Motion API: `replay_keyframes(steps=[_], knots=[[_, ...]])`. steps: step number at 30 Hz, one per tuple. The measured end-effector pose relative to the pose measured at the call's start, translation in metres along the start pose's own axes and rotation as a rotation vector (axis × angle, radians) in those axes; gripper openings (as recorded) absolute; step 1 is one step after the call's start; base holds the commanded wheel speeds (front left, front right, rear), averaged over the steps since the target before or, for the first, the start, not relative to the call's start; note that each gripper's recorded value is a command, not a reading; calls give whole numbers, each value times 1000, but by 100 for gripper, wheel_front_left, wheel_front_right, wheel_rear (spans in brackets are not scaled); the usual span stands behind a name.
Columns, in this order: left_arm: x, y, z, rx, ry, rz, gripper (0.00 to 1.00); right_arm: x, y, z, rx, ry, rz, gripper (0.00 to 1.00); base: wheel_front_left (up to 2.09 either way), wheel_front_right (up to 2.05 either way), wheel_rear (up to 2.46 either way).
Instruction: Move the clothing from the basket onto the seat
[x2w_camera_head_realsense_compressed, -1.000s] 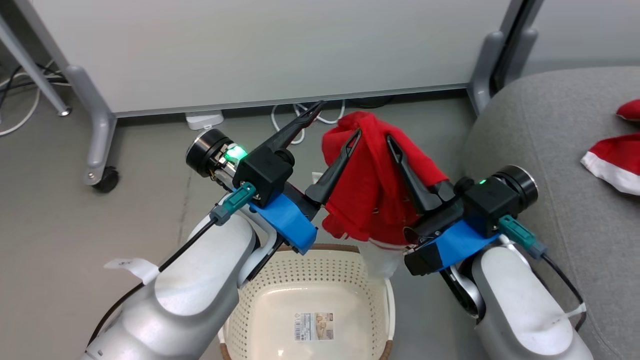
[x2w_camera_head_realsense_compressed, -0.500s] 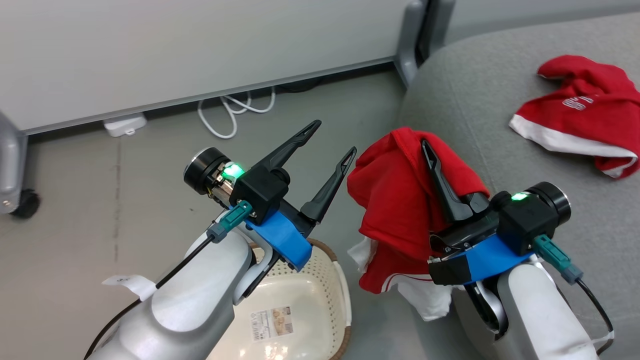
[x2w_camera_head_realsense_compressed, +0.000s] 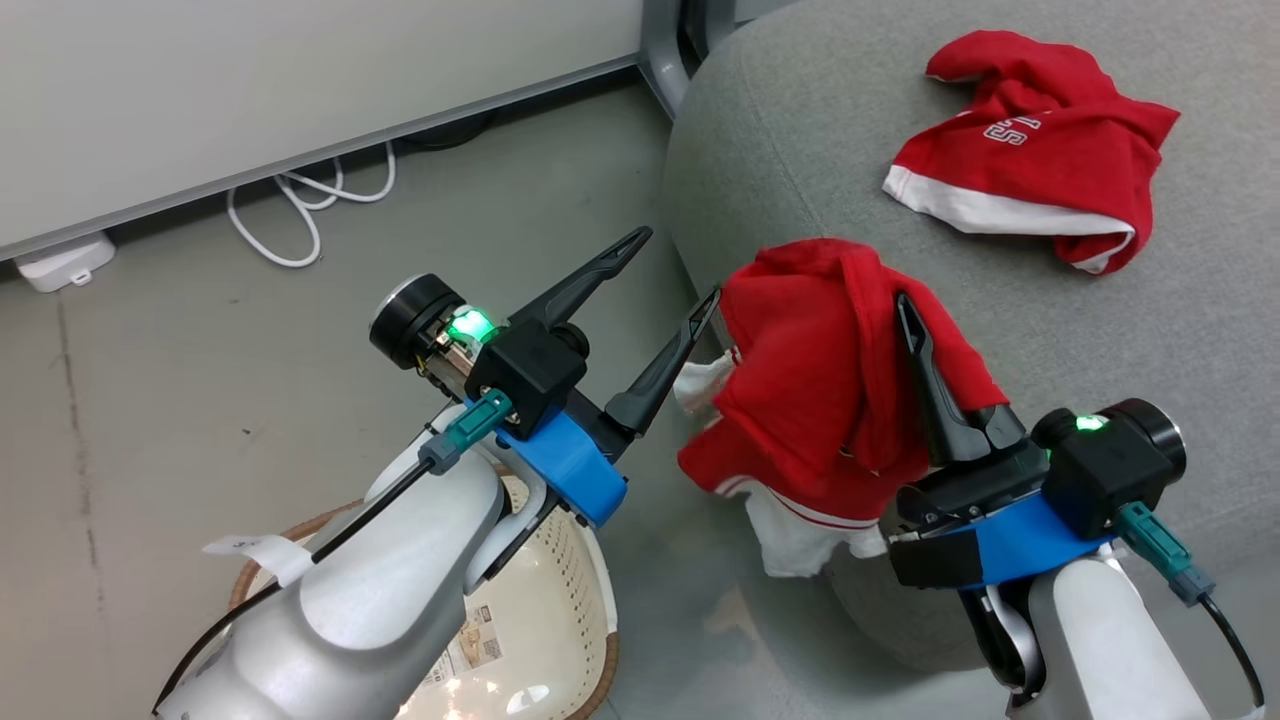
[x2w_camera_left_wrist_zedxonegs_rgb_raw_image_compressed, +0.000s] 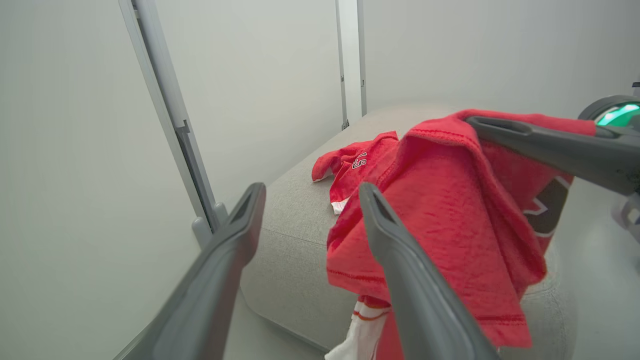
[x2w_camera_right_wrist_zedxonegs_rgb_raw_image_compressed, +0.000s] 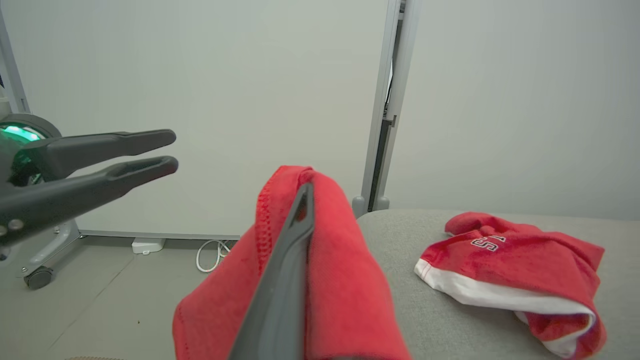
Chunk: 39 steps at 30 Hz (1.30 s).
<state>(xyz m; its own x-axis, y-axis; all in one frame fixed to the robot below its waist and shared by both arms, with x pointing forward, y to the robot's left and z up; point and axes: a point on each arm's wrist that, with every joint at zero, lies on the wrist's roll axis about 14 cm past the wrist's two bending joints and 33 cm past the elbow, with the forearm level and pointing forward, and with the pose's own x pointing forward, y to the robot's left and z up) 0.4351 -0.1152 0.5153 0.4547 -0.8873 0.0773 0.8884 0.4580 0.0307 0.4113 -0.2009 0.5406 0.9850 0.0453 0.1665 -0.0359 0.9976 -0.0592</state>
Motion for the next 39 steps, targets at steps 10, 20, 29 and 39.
replay_keyframes(steps=[10, 20, 29, 39], knots=[[4, -3, 2, 4, -7, -16, 100, -6, -11, -1, -2, 4, -39, 0, 0, 0, 0], [1, 26, -5, 6, -18, 36, 100, 44, -38, 38, -62, -140, -82, 0, 0, 0, 0], [3, 70, -42, -4, 0, 73, 100, 128, -103, 108, -263, -391, -176, 0, 0, 0, 0], [-6, 112, -120, -49, 71, 110, 100, 187, -204, 122, -540, -413, -326, 0, 0, 0, 0]])
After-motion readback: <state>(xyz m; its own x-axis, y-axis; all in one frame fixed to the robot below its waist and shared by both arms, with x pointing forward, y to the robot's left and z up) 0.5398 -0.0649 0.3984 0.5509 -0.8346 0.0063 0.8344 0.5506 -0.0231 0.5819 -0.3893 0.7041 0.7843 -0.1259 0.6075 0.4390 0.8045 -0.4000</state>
